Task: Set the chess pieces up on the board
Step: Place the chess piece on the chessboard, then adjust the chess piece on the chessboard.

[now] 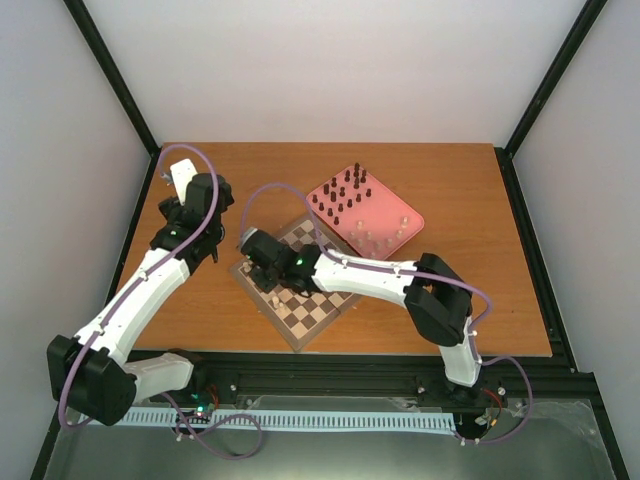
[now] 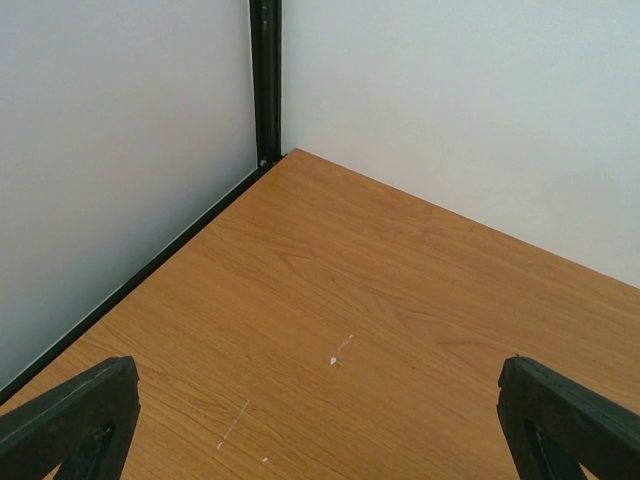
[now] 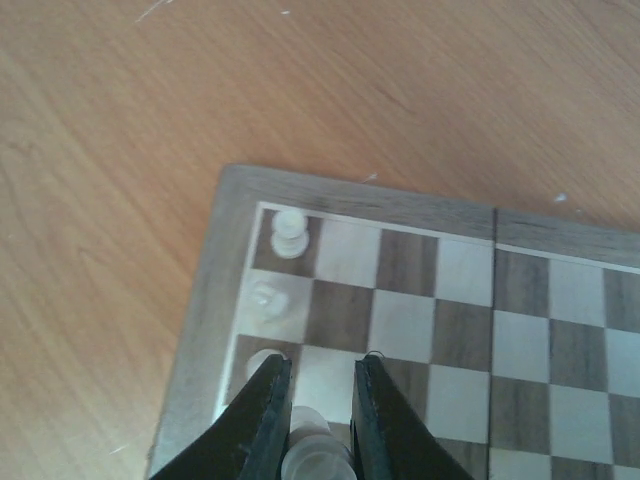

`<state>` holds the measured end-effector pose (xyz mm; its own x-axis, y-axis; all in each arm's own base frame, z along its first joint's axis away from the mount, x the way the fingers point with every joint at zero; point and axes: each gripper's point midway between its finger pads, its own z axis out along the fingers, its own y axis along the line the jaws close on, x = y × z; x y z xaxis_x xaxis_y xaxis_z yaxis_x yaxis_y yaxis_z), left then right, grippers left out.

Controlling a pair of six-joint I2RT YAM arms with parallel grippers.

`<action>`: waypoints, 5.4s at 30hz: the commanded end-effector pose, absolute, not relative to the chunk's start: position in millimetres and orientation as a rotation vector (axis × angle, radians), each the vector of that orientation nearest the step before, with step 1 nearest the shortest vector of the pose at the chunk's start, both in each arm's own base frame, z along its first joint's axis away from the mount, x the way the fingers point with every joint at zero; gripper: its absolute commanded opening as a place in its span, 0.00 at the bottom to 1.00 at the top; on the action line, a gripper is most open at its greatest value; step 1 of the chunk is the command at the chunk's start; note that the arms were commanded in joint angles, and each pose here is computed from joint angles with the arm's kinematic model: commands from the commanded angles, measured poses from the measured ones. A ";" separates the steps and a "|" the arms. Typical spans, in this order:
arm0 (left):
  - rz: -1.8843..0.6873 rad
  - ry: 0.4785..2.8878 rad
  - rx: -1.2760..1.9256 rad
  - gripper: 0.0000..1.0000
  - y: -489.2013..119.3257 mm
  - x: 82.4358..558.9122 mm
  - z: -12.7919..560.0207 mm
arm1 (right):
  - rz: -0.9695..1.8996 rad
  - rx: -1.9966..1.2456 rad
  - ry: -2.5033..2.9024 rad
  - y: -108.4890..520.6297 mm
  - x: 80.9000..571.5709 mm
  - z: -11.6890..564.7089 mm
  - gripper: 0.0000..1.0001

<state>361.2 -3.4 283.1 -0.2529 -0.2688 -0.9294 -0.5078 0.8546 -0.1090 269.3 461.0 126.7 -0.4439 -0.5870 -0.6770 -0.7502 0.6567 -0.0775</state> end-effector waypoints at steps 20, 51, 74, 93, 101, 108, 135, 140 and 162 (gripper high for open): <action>0.195 1.813 -0.599 1.00 -4.2 359.9 298.3 | 0.213 -1.100 2.228 467.2 226.0 87.8 0.04; 0.196 1.822 -0.591 1.00 -6.4 363.7 295.6 | 0.210 -1.110 2.217 470.9 227.7 75.8 0.09; 0.196 1.823 -0.588 1.00 -6.3 362.4 294.7 | 0.198 -1.121 2.219 475.0 229.4 64.8 0.22; 0.201 1.823 -0.588 1.00 -6.0 363.3 295.1 | 0.241 -1.090 2.156 468.6 228.3 97.8 0.29; 0.202 1.819 -0.589 1.00 -5.6 363.3 296.5 | 0.275 -1.083 2.108 468.0 227.5 117.1 0.37; 0.209 1.824 -0.587 1.00 -6.1 365.3 295.2 | 0.272 -1.082 2.092 455.6 224.4 131.9 0.41; 0.193 1.820 -0.588 1.00 -6.7 363.5 295.6 | 0.417 -1.207 2.168 439.5 187.2 101.6 0.38; 0.197 1.825 -0.586 1.00 -7.2 365.0 293.9 | 0.398 -1.214 2.186 441.2 188.4 94.0 0.36; 0.202 1.827 -0.587 1.00 -7.1 365.8 292.5 | 0.350 -1.206 2.201 440.0 193.2 85.4 0.29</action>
